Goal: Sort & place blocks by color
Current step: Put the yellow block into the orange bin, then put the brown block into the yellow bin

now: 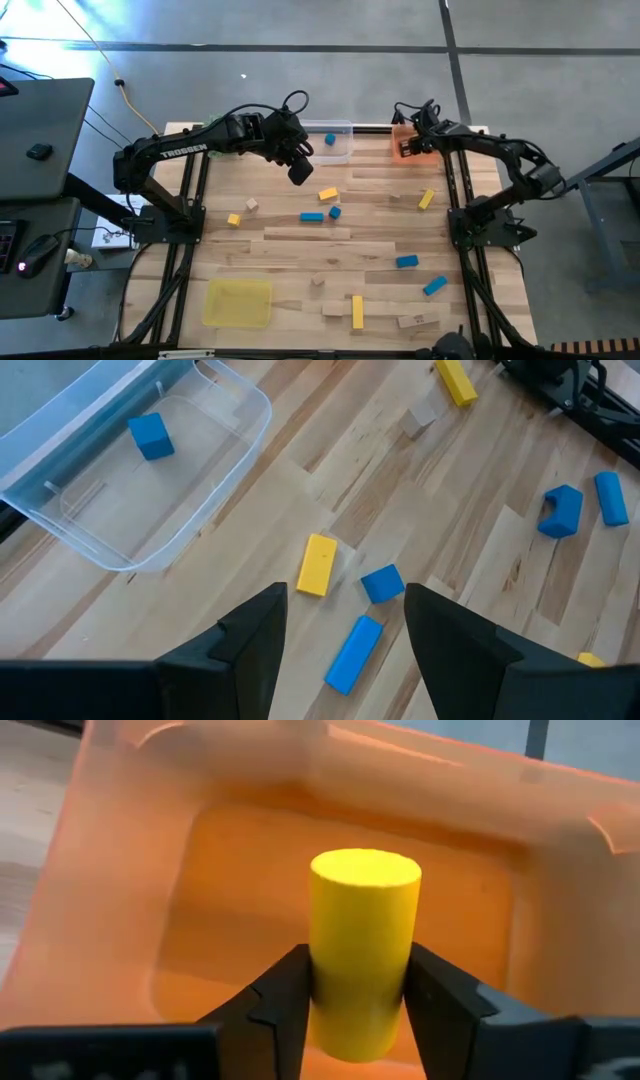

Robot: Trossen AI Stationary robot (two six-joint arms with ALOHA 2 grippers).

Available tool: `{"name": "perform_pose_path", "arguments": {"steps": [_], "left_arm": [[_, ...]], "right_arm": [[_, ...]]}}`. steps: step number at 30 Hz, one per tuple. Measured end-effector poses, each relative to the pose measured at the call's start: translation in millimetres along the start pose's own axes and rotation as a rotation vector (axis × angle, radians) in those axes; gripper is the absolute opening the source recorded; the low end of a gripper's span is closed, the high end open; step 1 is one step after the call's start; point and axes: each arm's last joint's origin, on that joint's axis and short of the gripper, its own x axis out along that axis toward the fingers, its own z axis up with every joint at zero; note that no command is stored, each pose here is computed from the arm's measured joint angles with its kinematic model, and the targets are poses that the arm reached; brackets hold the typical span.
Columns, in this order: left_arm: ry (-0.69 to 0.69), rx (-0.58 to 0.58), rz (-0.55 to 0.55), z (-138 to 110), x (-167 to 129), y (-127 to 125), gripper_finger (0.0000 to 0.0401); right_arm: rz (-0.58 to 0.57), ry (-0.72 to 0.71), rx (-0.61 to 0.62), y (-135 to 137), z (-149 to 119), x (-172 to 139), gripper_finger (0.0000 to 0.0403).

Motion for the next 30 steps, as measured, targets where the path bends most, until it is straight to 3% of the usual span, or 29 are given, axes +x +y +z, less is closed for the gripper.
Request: {"name": "perform_pose_path", "arguments": {"steps": [30], "left_arm": [[-0.009,0.000,0.049,-0.2,-0.2,1.7,0.0220]], "right_arm": [[0.043,0.008,0.017,1.3,0.3,-0.3,0.0150]]}}
